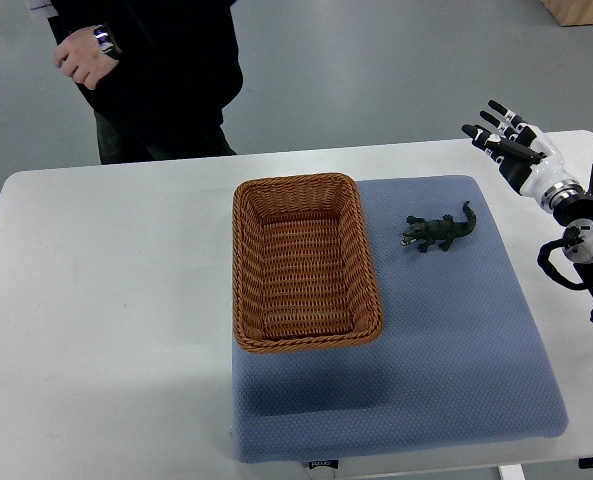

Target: Place crocodile in brown basket with right hand

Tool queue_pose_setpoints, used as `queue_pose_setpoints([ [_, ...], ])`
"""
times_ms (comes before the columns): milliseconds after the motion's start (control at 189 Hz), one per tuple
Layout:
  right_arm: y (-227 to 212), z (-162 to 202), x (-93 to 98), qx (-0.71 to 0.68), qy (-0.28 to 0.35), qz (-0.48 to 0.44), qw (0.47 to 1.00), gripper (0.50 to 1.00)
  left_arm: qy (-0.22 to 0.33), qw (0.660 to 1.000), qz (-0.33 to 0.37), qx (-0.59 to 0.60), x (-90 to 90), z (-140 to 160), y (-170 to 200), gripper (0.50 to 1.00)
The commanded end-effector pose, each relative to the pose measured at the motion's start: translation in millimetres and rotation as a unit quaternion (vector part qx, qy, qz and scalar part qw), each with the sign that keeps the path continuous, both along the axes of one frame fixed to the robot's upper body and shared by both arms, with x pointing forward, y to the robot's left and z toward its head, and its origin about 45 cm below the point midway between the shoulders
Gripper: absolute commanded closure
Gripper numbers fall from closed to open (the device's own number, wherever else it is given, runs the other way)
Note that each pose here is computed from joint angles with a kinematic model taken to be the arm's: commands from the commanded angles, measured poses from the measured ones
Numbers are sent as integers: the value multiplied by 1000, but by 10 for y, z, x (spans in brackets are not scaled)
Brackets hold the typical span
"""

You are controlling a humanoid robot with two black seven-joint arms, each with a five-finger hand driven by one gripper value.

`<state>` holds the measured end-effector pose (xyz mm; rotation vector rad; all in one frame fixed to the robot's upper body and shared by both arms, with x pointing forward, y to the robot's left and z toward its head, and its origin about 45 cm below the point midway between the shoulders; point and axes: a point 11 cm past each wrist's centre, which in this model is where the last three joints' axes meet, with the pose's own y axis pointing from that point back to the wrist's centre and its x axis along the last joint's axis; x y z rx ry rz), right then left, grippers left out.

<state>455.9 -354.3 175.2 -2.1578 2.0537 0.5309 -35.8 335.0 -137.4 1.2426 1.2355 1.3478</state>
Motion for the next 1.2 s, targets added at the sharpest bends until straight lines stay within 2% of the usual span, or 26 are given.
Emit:
queue_pose_setpoints([
  [0,0,0,0,0,0,0,1000,570,0,1000,0,0,1,0,-1,500],
  [159,-2,13,5,0,-1,0,1000,570,-1,1000,-2,0,-14,0,-4,500],
  [259,0,19,10,0,-1,1,1000,570,-7,1000,-1,-2,54,-2,-14,500],
  [1196,-13,75,33,-1,-8,1,1000,570,-4,1000,-3,1,32,0,1,500],
])
